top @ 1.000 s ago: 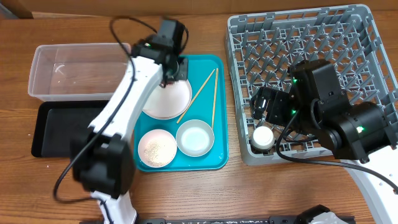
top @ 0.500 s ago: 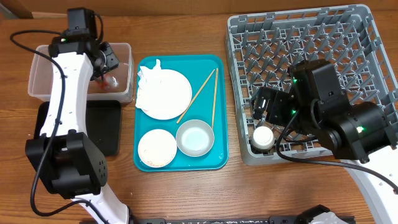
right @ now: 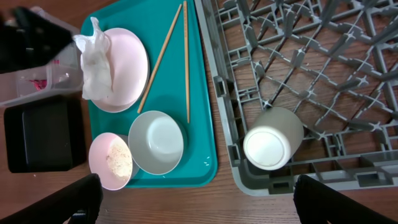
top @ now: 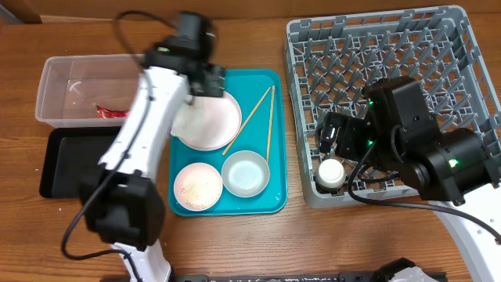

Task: Sort waste into correct bins and load items into the dishwasher
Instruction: 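Drop the red wrapper into the clear plastic bin, then grasp the tissue with the left gripper and drop it in the bin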

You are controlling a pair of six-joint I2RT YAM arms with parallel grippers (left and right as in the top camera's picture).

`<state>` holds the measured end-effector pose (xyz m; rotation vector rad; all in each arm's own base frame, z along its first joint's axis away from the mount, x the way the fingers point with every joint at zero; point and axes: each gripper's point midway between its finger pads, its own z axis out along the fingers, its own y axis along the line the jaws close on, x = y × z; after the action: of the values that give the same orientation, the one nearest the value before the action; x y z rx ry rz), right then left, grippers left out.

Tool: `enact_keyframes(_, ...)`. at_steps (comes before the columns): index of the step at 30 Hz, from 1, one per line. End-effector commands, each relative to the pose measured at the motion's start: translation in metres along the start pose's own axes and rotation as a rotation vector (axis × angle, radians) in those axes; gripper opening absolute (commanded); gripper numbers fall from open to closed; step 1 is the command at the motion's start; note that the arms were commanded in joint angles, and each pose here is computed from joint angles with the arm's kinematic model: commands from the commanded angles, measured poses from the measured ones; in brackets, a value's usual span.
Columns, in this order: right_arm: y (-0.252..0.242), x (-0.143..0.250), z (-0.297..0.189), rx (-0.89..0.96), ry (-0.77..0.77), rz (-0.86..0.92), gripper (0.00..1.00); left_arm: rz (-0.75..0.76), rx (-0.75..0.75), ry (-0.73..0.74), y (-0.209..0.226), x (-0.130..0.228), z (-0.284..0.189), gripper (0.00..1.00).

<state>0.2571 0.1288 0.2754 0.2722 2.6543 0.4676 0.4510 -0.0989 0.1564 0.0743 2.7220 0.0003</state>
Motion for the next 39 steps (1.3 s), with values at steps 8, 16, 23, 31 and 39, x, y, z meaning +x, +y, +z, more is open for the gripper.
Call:
enact_keyframes(8, 0.001, 0.000, -0.003, -0.005, -0.008, -0.009, 1.00, -0.026, -0.393, 0.228, 0.052, 0.057, 0.102, 0.69)
enact_keyframes(16, 0.001, 0.000, -0.003, -0.005, -0.008, -0.009, 1.00, 0.020, -0.273, 0.349, 0.032, 0.080, 0.121, 0.04)
enact_keyframes(23, 0.000, 0.000, -0.003, -0.004, -0.006, -0.009, 1.00, -0.055, -0.047, 0.179, 0.001, 0.017, 0.038, 0.04)
enact_keyframes(31, 0.000, 0.001, -0.003, 0.000, -0.002, -0.008, 1.00, -0.285, -0.119, -0.038, 0.081, -0.024, -0.049, 0.04)
enact_keyframes(39, -0.001, 0.002, -0.003, 0.003, 0.002, -0.009, 1.00, -0.519, -0.192, 0.260, 0.168, 0.048, 0.024, 0.14)
